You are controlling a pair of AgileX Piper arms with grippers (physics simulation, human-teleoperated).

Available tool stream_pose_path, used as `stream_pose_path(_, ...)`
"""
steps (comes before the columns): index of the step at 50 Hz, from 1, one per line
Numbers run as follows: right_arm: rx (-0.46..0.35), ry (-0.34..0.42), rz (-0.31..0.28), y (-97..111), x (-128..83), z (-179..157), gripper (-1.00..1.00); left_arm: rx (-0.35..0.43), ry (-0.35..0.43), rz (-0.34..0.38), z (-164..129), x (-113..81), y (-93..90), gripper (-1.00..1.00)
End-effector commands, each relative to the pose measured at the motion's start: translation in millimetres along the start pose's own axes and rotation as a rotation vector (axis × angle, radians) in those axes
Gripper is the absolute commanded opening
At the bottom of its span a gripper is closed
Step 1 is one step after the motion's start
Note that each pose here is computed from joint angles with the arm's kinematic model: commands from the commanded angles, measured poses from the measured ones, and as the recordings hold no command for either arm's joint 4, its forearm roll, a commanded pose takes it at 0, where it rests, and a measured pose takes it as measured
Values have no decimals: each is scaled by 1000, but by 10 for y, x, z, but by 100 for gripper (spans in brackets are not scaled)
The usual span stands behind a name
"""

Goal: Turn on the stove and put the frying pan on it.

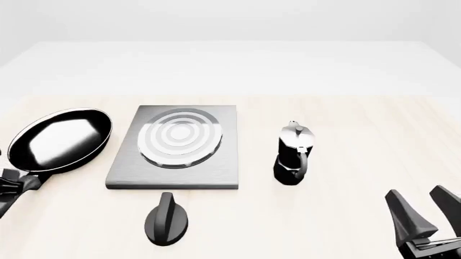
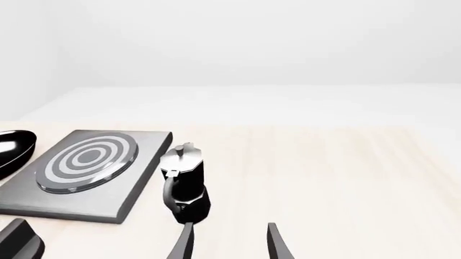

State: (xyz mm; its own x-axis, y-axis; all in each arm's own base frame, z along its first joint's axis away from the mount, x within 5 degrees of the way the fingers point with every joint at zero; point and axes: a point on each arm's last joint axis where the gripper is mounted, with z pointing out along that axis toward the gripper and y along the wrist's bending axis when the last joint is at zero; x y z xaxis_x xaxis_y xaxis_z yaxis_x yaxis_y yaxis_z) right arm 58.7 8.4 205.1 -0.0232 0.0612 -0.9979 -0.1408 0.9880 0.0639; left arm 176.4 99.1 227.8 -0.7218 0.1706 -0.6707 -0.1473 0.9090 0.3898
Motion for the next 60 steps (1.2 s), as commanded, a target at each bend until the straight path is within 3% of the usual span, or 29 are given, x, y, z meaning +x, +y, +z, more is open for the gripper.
stream_pose_path(1, -1, 3, -5, 1, 0, 5, 100, 2, 34, 16, 252, 107, -11, 100)
stream_pose_path(27, 5, 12, -11, -2, -14, 73, 100, 18, 98, 36, 1045, 418, -95, 100)
stream_pose_path(44, 9, 13, -12, -4, -24, 113, 100, 28, 109, 48, 1185, 522, -161, 100)
stream_pose_path(51, 9, 12, -15, -4, -26, 114, 100, 26, 95, 57, 1097, 503, -175, 100)
stream_pose_path(52, 8, 12, -14, -3, -26, 115, 100, 14, 76, 52, 1056, 465, -159, -100)
stream_pose_path(60, 6, 10, -14, -2, -27, 113, 100, 5, 51, 56, 952, 407, -150, -100)
